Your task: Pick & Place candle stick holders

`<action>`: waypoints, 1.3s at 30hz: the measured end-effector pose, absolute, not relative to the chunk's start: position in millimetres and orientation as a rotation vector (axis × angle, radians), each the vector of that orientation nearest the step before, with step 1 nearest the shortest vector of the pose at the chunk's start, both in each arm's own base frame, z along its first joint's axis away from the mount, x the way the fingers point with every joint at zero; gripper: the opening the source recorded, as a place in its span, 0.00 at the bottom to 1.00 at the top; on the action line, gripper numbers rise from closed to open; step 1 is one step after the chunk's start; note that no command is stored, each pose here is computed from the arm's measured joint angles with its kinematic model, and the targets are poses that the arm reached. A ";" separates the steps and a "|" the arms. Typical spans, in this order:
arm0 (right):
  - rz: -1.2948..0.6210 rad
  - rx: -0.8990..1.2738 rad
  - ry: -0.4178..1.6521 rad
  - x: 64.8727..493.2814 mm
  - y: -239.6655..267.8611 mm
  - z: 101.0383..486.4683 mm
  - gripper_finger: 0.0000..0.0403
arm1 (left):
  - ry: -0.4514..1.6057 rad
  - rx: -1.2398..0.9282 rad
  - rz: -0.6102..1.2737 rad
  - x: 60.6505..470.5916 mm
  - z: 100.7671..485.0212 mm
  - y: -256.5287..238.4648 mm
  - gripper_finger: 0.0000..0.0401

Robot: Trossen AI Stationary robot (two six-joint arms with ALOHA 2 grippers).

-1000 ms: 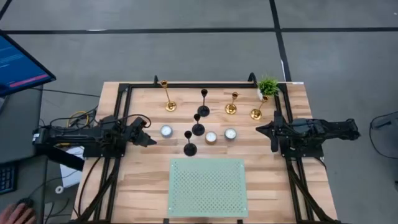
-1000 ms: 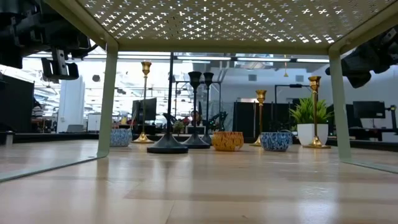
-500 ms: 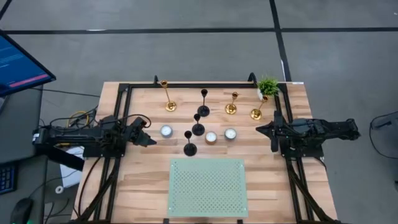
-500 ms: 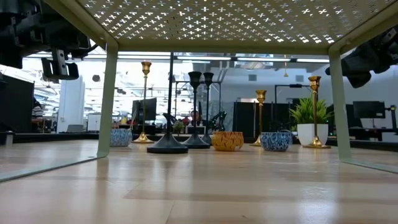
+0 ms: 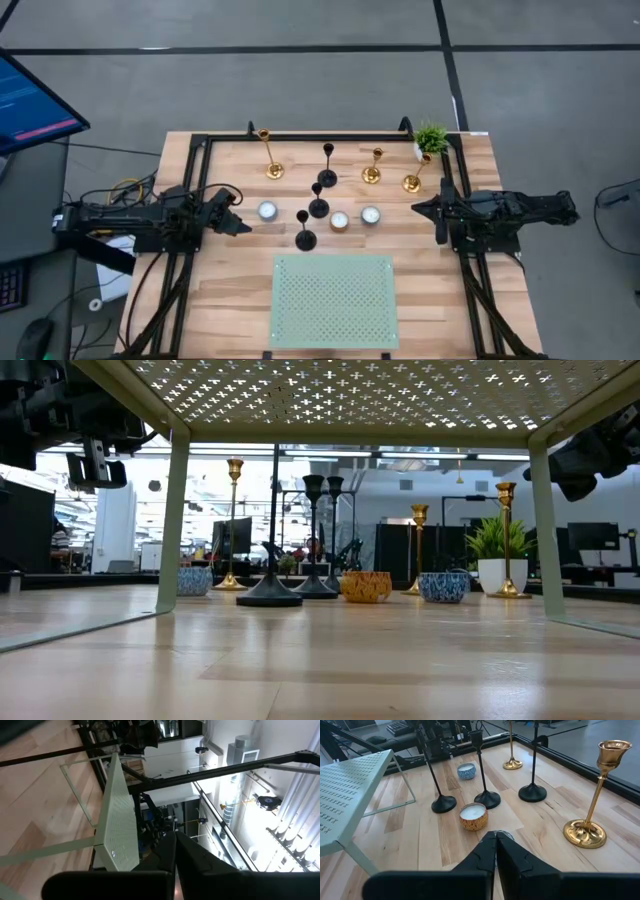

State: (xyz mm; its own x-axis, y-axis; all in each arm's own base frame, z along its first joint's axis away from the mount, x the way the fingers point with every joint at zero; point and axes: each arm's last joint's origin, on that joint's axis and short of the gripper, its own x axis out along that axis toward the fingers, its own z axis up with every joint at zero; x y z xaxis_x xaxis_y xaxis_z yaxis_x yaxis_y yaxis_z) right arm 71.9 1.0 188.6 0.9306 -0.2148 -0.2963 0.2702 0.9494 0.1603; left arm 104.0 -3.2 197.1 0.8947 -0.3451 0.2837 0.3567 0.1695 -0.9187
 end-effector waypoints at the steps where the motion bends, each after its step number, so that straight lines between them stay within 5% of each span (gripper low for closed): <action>1: -0.250 0.201 0.280 71.8 1.0 188.7 0.01 | -0.010 -1.309 -0.498 104.0 197.0 -3.2 0.02; 39: -0.250 0.201 0.280 71.8 1.0 188.6 0.01 | -0.042 -1.319 -0.464 104.4 197.2 -2.0 0.02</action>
